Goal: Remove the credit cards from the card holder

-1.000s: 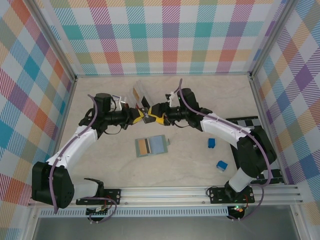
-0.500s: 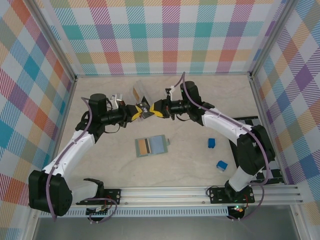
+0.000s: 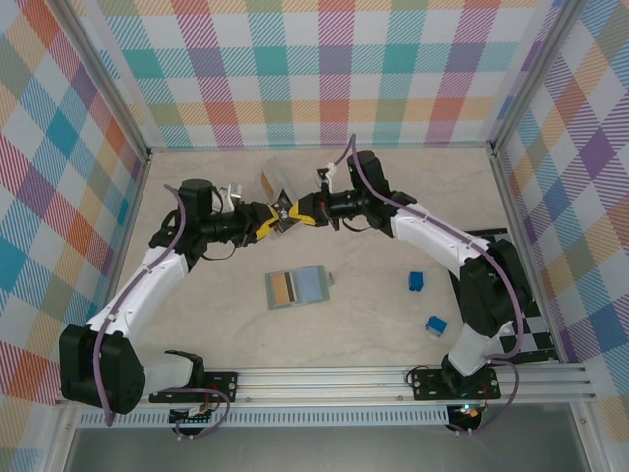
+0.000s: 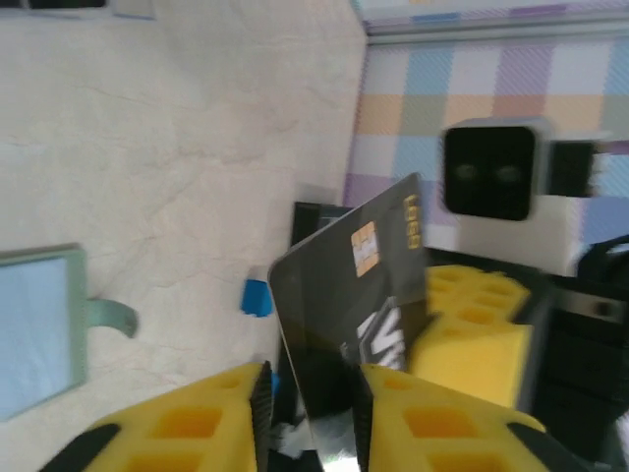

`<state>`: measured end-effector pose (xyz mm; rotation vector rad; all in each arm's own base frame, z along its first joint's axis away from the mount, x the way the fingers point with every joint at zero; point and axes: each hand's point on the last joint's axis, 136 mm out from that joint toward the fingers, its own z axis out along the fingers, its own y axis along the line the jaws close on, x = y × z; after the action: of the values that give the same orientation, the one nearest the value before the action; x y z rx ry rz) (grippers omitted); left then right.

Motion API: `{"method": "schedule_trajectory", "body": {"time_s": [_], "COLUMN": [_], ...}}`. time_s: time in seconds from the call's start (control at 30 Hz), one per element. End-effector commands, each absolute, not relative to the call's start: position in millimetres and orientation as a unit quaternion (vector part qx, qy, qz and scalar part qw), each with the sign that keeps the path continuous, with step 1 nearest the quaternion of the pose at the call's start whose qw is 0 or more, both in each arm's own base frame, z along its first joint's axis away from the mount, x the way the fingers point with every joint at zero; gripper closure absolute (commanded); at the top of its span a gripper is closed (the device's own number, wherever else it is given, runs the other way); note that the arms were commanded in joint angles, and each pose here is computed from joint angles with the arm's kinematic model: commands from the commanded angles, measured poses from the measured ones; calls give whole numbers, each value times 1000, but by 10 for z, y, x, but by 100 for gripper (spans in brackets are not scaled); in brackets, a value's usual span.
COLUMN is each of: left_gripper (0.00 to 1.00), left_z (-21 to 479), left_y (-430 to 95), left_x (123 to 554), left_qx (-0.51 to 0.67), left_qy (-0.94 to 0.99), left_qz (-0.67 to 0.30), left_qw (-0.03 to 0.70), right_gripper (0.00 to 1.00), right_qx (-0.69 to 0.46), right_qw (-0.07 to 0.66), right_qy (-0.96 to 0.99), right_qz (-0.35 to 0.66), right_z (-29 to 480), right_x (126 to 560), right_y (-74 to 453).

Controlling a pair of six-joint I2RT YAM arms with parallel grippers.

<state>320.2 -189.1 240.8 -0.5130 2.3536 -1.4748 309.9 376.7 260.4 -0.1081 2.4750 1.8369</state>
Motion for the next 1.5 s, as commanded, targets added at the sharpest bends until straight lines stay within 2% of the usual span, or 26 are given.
{"method": "schedule_trajectory", "body": {"time_s": [0.0,0.07,0.17,0.27,0.4,0.83,1.47], "left_gripper": [56,39,24,11,0,0,0], "left_z": [2187,2022,1803,1653,1551,1418,1295], "left_y": [-1609,-1407,-1130,-860,-591,-478,-580], "left_x": [3212,3226,3224,3197,3146,3087,3102], "left_qx": [-198,-212,-226,-239,-242,-202,-193], "left_qy": [869,892,917,930,939,948,953], "left_qz": [-423,-361,-283,-217,-153,-123,-143], "left_qw": [165,170,169,177,193,215,187], "right_gripper": [100,100,100,100,100,100,98], "right_qx": [-79,-92,-116,-129,-148,-195,-232], "right_qw": [93,127,161,179,218,309,296], "right_qy": [853,887,921,934,938,917,922], "right_qz": [508,434,336,279,226,160,88], "right_z": [2469,2333,2173,2055,1993,1795,1422], "right_x": [3171,3273,3382,3537,3806,4557,4535], "right_y": [3703,3642,3582,3581,3651,4017,4025]}}
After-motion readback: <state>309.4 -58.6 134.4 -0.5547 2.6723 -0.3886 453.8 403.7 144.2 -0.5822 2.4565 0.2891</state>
